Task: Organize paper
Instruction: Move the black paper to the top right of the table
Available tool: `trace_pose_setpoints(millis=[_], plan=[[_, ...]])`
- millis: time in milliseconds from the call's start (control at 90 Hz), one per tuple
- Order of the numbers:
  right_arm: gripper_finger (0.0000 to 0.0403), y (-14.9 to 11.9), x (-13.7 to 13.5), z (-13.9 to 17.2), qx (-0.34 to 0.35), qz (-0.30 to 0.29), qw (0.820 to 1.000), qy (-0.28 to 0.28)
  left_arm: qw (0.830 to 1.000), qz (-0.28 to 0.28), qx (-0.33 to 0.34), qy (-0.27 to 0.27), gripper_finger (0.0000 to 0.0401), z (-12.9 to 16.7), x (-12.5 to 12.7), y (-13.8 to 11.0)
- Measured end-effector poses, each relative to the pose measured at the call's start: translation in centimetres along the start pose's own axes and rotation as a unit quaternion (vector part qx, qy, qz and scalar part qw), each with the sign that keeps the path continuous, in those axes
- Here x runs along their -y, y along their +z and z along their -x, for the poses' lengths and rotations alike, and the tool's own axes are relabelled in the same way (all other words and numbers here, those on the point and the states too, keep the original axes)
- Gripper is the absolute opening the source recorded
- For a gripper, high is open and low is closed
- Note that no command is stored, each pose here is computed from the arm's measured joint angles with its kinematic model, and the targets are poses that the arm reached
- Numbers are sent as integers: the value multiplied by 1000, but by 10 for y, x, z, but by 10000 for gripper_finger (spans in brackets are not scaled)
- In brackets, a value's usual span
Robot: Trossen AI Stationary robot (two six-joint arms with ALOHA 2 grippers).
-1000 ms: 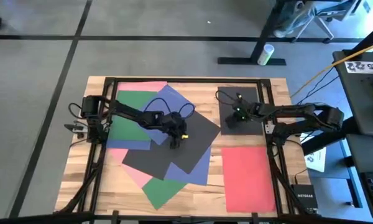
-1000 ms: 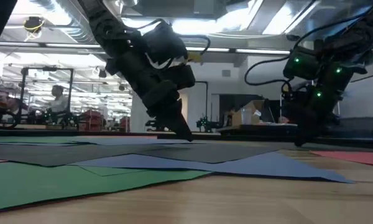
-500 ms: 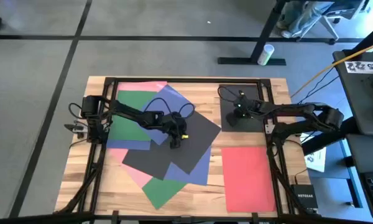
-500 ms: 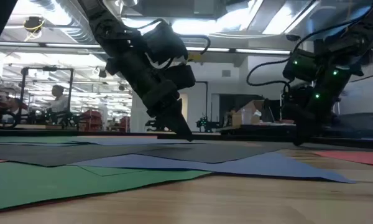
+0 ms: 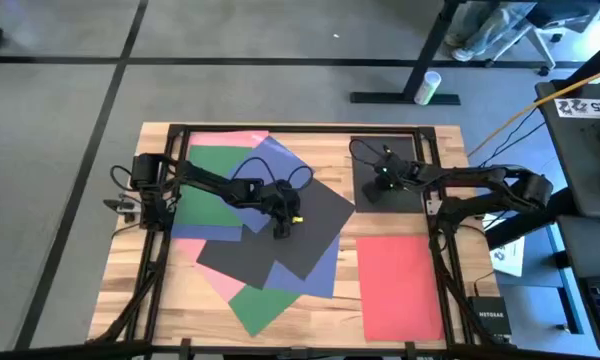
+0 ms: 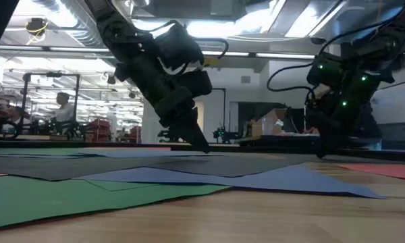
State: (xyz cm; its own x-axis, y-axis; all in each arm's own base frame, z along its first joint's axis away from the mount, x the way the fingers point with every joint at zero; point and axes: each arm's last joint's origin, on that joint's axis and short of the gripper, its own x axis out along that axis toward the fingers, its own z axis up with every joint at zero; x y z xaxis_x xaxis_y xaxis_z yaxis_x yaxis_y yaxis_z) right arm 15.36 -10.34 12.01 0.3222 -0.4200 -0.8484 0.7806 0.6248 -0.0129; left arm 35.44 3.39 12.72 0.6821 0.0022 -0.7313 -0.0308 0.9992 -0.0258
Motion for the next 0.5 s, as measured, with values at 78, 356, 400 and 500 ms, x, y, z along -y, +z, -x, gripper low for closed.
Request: trace_pose_setpoints(millis=[78, 356, 400, 500], plan=[[0, 2, 0, 0, 10, 11, 1000, -1, 1000, 0, 0, 0, 0, 0, 0, 0], [0, 10, -1, 16, 60, 14, 998, 31, 1000, 0, -1, 0, 0, 0, 0, 0], [0, 8, -3, 20, 57, 10, 997, 48, 1000, 1, -1, 0, 0, 0, 0, 0], [0, -2, -8, 30, 23, 6, 996, 80, 1000, 5, -2, 0, 0, 0, 0, -3]])
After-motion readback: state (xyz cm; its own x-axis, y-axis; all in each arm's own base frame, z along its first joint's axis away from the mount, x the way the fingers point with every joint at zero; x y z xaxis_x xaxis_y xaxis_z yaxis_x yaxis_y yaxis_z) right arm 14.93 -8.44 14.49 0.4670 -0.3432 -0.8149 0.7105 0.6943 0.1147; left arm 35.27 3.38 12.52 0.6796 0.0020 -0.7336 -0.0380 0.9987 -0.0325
